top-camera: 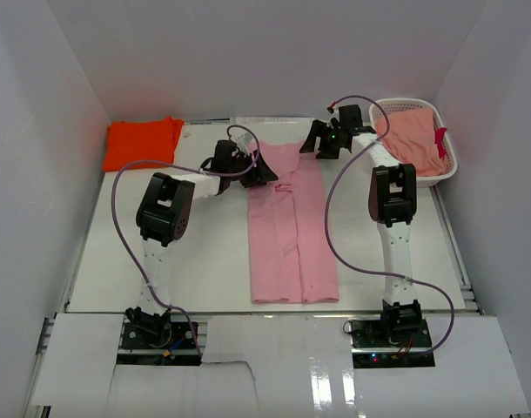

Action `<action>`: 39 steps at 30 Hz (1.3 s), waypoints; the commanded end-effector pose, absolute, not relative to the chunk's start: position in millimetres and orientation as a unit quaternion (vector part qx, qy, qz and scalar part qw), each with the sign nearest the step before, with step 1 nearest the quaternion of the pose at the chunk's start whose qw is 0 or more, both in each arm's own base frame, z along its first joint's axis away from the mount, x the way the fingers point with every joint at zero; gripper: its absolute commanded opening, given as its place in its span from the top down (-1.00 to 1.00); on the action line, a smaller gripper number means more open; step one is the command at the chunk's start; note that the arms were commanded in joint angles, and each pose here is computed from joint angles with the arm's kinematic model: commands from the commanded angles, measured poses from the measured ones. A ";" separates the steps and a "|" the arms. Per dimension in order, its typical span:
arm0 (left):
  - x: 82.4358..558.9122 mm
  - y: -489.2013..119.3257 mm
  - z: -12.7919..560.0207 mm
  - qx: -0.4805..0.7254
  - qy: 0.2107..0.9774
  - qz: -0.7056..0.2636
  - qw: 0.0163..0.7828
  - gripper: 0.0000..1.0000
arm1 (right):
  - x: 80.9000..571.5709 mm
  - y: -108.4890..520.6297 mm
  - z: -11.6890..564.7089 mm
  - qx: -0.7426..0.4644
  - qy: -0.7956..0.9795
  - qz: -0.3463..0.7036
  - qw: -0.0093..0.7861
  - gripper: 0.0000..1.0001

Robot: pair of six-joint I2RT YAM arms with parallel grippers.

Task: Fold and stack the t-shirts
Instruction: Rotate the tshirt 90 degrees

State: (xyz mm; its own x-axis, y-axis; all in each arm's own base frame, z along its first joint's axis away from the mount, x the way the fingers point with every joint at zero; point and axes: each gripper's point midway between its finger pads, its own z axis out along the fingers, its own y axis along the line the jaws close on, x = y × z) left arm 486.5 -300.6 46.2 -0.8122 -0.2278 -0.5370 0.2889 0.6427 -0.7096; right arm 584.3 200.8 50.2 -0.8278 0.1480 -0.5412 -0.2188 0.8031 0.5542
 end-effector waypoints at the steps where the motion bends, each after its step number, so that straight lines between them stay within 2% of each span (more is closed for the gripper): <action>1: 494.2 -276.5 19.1 -0.012 0.879 -0.374 0.295 -0.39 | 582.5 203.9 46.0 -0.025 0.906 0.316 0.281 -0.64; 13: 527.7 -283.9 27.2 0.008 0.870 -0.383 0.311 -0.39 | 588.8 207.0 55.6 -0.037 0.897 0.324 0.298 -0.68; 29: 510.7 -283.0 30.7 0.008 0.868 -0.392 0.305 -0.40 | 615.1 211.0 71.4 -0.051 0.874 0.341 0.342 -0.80; 32: 514.7 -282.1 38.5 0.011 0.863 -0.391 0.318 -0.52 | 615.6 210.4 80.1 -0.062 0.869 0.341 0.353 -0.93; 36: 534.0 -285.7 70.2 0.032 0.843 -0.397 0.360 -0.93 | 616.4 205.8 100.6 -0.076 0.859 0.333 0.381 -0.96; 39: 556.4 -284.9 111.9 0.042 0.821 -0.412 0.393 -0.96 | 620.6 202.0 127.8 -0.090 0.848 0.326 0.409 -0.94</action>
